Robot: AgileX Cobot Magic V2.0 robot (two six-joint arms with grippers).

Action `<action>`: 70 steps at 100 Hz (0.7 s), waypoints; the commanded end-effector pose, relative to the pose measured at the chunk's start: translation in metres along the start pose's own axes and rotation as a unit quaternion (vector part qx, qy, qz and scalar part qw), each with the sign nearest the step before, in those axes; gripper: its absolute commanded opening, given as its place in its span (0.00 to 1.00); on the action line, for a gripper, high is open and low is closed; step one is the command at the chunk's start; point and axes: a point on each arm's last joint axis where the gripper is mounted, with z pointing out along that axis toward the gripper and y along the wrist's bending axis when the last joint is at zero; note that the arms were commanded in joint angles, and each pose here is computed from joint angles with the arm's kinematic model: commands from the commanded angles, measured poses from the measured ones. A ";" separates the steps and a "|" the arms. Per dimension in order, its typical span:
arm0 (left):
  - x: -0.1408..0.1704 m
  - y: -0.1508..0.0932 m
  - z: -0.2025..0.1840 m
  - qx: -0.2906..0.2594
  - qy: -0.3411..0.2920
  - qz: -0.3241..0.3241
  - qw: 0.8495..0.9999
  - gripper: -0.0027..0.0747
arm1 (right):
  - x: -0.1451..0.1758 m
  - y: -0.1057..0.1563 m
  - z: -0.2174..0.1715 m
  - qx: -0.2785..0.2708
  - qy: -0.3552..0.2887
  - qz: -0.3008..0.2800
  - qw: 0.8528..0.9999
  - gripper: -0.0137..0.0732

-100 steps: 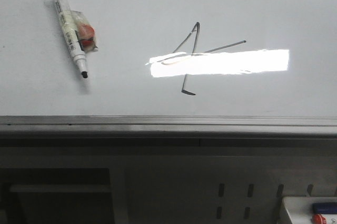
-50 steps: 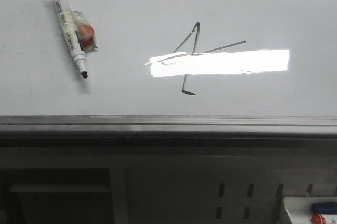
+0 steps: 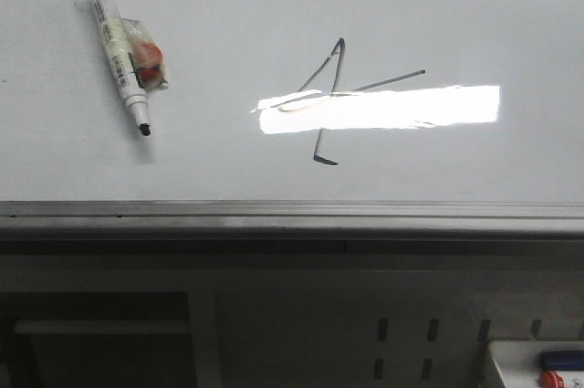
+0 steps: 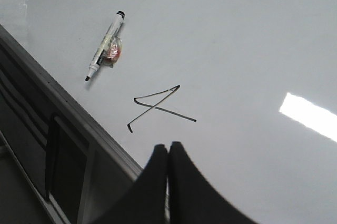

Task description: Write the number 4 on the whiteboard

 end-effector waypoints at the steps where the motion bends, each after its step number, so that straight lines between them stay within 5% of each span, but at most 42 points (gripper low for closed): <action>1: 0.005 0.000 0.002 -0.003 -0.024 -0.007 1.000 0.01 | -0.013 -0.003 -0.002 0.011 -0.041 -0.005 0.999 0.10; 38: 0.005 0.000 0.002 -0.003 -0.024 -0.007 1.000 0.01 | -0.008 -0.003 0.000 0.022 -0.022 -0.008 0.999 0.10; 70: 0.005 0.000 0.002 -0.003 -0.024 -0.007 1.000 0.01 | 0.046 -0.005 0.022 0.212 0.007 0.039 0.977 0.10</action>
